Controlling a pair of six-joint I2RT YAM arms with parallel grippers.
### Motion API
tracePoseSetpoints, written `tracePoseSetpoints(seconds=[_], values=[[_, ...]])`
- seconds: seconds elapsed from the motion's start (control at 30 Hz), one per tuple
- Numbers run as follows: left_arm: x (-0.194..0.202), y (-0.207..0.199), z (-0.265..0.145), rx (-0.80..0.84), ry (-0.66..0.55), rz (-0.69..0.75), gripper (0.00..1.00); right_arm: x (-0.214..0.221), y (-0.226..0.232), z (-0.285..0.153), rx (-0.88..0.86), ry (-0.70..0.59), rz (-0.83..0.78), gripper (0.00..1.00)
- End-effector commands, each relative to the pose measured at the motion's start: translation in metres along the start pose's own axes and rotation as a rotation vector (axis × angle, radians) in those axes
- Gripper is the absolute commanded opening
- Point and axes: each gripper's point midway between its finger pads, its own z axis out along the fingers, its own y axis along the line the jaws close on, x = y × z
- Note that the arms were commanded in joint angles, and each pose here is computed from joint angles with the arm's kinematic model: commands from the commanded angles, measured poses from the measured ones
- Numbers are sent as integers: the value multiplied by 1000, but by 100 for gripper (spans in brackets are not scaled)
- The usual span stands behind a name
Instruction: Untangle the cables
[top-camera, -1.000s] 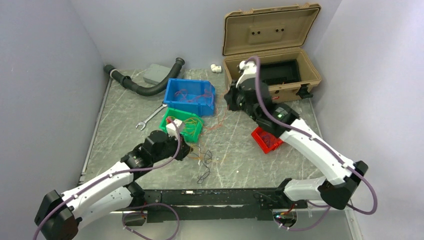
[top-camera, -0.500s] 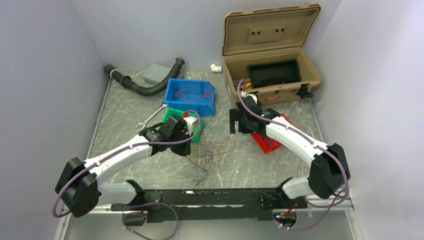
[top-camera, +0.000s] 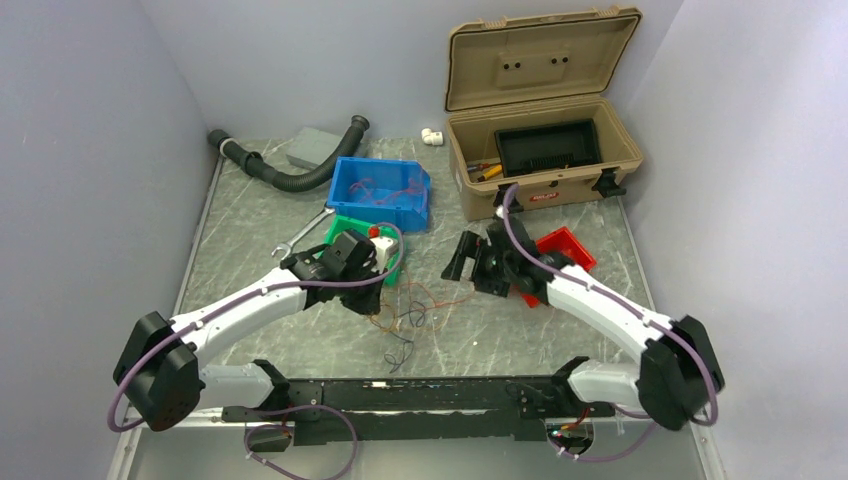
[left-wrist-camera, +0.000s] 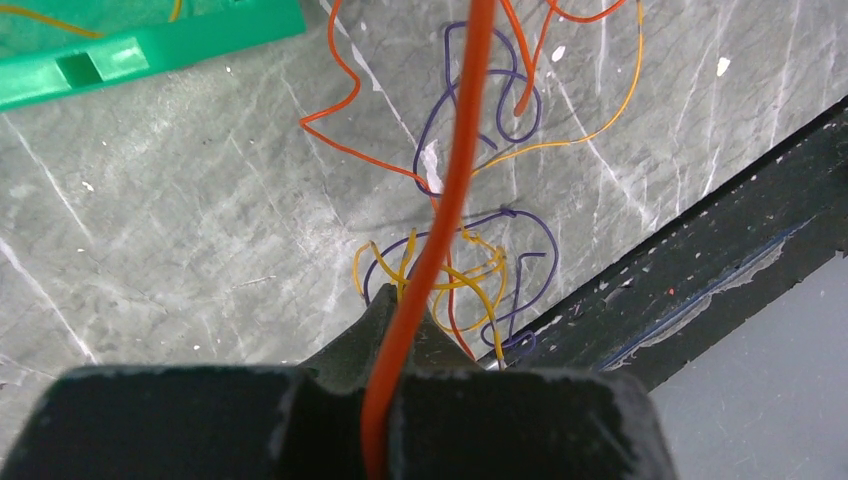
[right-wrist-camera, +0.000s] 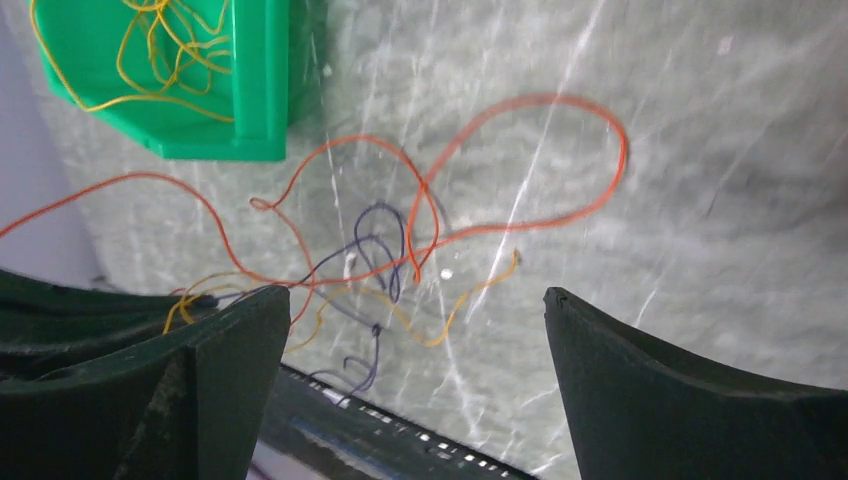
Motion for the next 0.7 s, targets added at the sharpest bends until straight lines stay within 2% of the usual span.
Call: tracePoseSetpoints(seconds=[0.0, 0.13, 0.37, 0.5, 0.67], values=[[-4, -7, -1, 41, -37, -13, 0, 7, 37, -13, -217, -62, 330, 100], [-2, -4, 1, 30, -41, -16, 0, 9, 56, -11, -257, -72, 381, 100], [-3, -1, 1, 16, -64, -18, 0, 41, 98, 11, -275, 45, 408, 99], [-4, -2, -1, 21, -79, -20, 0, 54, 91, 27, -260, 71, 550, 93], [-3, 0, -4, 12, -92, -14, 0, 59, 63, 33, -192, 26, 663, 89]])
